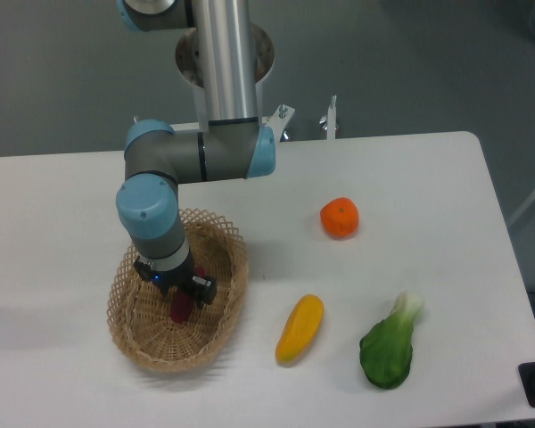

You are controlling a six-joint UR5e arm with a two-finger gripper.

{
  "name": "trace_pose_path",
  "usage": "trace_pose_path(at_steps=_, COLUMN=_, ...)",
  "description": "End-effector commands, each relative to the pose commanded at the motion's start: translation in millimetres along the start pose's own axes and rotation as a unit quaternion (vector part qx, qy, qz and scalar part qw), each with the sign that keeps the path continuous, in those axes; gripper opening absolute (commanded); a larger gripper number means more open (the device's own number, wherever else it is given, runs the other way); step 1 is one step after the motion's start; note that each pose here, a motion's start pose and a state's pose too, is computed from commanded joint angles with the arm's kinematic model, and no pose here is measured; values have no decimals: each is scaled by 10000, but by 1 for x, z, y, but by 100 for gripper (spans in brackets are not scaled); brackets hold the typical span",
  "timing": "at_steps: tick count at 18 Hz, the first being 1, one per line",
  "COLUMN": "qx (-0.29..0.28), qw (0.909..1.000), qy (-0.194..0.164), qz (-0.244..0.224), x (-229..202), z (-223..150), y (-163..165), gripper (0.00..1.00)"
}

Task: Pick up the sweet potato from the basket
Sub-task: 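Close the gripper on the purple sweet potato inside the basket, then lift the sweet potato out of the basket and carry it beside the orange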

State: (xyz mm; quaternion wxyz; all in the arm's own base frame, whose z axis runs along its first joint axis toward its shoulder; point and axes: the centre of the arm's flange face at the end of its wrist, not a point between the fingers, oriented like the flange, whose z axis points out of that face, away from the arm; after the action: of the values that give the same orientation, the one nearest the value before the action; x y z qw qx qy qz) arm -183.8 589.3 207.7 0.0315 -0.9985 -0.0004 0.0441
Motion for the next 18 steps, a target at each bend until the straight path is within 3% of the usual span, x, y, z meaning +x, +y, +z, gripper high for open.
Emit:
trace_pose_path(at_steps=5, qx=52, qw=9998, qy=-32, qz=181, x=-2, z=-6, y=-1, gripper=26)
trace_pose_path(at_steps=10, qx=244, qw=9993, qy=-200, qz=184, x=-9, z=-32, y=-7, gripper=25)
trace_pose_path(at_steps=13, qx=555, qw=9968, qy=-509, qz=257, x=-35, z=-75, y=-15, gripper=25)
trace_pose_path(at_steps=18, qx=718, qw=9931, qy=-842, qz=378, x=-111, z=-116, y=15, gripper=26)
